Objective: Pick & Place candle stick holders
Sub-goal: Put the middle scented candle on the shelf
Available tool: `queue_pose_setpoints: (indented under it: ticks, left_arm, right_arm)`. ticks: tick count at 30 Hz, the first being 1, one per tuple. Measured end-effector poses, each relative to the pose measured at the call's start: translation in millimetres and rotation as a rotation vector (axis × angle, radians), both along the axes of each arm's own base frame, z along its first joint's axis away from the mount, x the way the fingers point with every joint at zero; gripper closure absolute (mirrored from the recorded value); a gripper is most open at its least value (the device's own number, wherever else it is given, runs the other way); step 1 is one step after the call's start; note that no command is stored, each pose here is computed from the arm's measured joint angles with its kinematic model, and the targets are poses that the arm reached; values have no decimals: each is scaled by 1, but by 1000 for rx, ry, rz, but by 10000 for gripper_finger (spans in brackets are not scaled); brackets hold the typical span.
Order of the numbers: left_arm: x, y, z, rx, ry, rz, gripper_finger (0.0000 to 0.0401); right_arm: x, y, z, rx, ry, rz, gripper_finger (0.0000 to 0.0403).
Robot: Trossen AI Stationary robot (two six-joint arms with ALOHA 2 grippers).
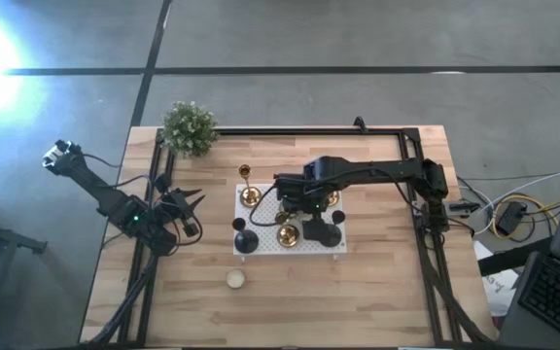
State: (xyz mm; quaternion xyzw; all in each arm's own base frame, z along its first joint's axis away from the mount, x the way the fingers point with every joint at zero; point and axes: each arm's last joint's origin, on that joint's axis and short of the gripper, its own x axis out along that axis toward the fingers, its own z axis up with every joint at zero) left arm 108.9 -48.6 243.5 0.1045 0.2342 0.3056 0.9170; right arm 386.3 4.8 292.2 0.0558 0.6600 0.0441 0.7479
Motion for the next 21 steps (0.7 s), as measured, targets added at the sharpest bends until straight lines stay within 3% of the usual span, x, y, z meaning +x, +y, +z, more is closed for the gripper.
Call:
queue_pose_setpoints:
  ticks: [4,11,21]
  left_arm:
    - [0,0,0,0,0,0,318]
    - [0,0,0,0,0,0,318]
    - [0,0,0,0,0,0,318]
  right_arm:
    - [1,0,2,-6,-9,-4,112]
    - [1,0,3,-8,-14,-4,59]
    - [-1,1,7,-37,-21,-17,73]
